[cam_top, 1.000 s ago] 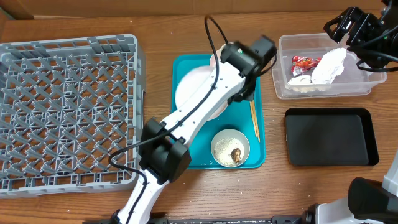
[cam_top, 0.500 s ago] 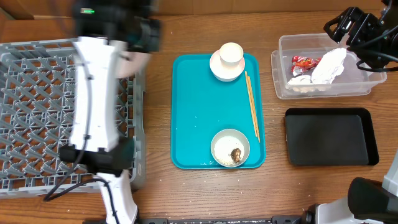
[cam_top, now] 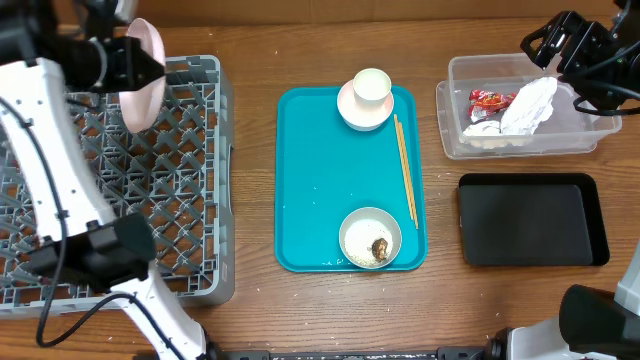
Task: Sort waste into correct bins and load items into the dishwasher
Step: 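Lift the plate with the left gripper and stand it upright in the rack, then release the plate and withdraw the left gripper from the rack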
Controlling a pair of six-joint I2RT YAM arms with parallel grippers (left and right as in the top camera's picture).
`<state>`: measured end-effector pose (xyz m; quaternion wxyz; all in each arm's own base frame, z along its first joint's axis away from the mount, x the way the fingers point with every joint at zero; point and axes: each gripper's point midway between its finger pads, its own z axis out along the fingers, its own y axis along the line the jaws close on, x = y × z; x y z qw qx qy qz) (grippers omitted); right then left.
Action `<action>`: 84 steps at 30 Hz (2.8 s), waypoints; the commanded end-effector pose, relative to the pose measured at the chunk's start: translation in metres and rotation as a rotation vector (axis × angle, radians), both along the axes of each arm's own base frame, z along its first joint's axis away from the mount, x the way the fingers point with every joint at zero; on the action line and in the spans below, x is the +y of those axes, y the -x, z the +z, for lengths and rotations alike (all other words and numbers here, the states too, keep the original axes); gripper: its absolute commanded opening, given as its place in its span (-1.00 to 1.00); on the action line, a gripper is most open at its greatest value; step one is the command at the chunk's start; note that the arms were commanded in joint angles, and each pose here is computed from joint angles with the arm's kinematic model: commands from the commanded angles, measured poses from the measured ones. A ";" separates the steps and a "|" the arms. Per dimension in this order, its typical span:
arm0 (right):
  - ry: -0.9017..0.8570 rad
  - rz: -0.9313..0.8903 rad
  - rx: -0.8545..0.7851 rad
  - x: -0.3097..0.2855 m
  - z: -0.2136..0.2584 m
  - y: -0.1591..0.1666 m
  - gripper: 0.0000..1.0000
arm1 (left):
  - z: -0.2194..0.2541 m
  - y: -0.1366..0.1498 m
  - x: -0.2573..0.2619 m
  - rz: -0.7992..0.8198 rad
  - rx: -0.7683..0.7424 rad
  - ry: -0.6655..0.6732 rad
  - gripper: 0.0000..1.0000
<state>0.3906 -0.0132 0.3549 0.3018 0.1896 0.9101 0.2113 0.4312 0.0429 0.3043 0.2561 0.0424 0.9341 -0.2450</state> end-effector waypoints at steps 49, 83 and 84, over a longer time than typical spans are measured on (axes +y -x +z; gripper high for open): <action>0.009 0.005 -0.023 0.000 0.007 0.002 1.00 | -0.074 0.013 0.046 -0.074 -0.060 0.349 -0.52; 0.009 0.005 -0.023 0.000 0.007 0.002 1.00 | 0.112 0.090 -0.170 -0.380 -0.151 0.361 1.00; 0.010 0.005 -0.023 0.000 0.007 0.002 1.00 | 0.105 0.094 -0.187 -0.422 -0.130 0.331 1.00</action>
